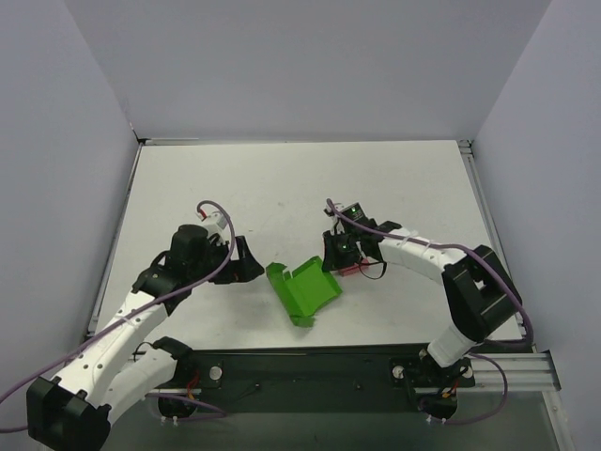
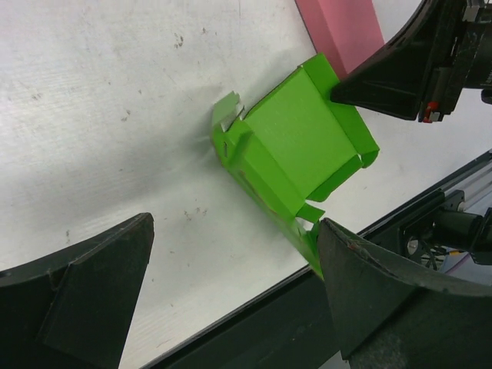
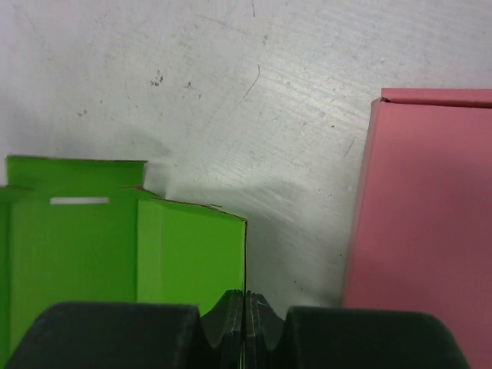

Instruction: Fold the paper box

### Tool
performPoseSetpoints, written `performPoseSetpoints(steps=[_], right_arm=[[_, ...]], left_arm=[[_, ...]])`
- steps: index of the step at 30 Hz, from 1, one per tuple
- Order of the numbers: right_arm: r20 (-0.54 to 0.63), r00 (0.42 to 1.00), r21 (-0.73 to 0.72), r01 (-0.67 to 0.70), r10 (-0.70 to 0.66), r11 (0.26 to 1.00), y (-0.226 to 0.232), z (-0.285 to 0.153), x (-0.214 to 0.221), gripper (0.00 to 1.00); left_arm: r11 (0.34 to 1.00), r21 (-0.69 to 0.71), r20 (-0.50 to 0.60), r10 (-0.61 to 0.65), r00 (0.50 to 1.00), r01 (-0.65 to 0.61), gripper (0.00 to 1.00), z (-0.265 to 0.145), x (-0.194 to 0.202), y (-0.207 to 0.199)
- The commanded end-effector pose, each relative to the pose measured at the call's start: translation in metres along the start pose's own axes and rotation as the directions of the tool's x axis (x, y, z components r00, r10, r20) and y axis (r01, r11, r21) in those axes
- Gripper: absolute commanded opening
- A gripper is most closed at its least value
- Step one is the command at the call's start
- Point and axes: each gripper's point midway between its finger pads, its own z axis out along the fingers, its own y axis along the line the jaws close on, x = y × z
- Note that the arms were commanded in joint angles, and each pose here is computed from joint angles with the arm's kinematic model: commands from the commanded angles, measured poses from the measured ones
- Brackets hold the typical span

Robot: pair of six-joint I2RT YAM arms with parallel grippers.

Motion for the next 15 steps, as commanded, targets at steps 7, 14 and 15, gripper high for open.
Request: performPoseSetpoints(steps=[7,14,15], right_arm=[[0.327,0.94,0.216,-0.179,0.102,0.96,0.014,-0.062,-0.029,0.0],[0.46,0.871,0.175,-0.276,0.169,0.945,0.016,-0.065,-0.029,0.0],[0.48,0.859,0.155,-0.28,0.176,0.947,0.019,-0.067,-0.033,0.0]], left_arm=[[0.989,0.002,0.081,0.144,0.986,-0.145,0.97,-0.006,-0.053,-0.03],[0.971,-0.079,-0.005,0.227,0.974,-0.226,0.97,0.027,-0.024,-0.032],[0.965,-0.13,0.001,0.229,0.973,-0.227,0.97,0.029,-0.024,-0.023]])
